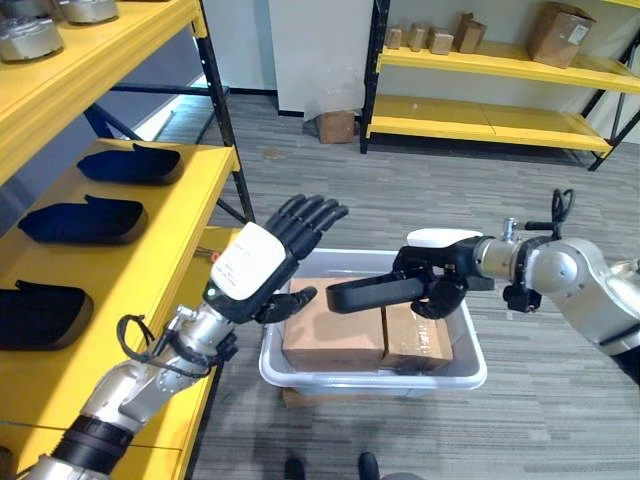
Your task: Move parts from the plastic box to the shelf.
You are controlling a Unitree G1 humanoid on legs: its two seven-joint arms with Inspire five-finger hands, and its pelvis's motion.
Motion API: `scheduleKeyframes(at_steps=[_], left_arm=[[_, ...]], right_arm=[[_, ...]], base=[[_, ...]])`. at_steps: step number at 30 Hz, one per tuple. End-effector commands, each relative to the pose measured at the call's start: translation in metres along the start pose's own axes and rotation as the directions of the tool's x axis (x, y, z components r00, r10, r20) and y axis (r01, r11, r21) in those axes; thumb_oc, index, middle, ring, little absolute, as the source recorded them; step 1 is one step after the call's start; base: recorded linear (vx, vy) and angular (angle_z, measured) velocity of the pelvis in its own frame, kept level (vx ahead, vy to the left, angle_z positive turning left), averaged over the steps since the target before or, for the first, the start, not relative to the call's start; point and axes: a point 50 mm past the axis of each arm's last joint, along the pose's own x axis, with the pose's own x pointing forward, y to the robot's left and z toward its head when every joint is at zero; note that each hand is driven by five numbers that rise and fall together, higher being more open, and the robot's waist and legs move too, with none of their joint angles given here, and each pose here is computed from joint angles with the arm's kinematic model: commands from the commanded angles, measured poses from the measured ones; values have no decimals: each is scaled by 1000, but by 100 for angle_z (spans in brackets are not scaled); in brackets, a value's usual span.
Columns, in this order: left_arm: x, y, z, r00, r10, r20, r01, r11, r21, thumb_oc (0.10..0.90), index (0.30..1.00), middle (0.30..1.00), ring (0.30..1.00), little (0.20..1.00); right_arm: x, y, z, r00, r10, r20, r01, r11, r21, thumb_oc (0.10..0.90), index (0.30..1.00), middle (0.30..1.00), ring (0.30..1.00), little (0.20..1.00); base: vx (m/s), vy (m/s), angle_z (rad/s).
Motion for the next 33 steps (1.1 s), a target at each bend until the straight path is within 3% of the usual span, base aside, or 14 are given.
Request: scheduleKeyframes(at_steps=[1,20,33], left_arm=[[9,15,-5,990,141,-11,-141,990,-15,900,1000,1000,1000,1000],[-2,8,-11,993,108,-48,-109,994,-1,900,1000,1000,1000,1000],[3,3,-10,991,120,-59,-121,993,-10,900,1000,1000,1000,1000]], right_arm=[[-24,-50,20,962,-267,58,272,958,-94,400,300,300,300,300],[-47,-73,21,892,-451,46,451,875,-175,400,300,300,300,300],[-41,-63,58,901,-360,240,406,896,-179,400,300,300,300,300]], base=[[0,0,0],[1,0,0],[-1,0,-3]])
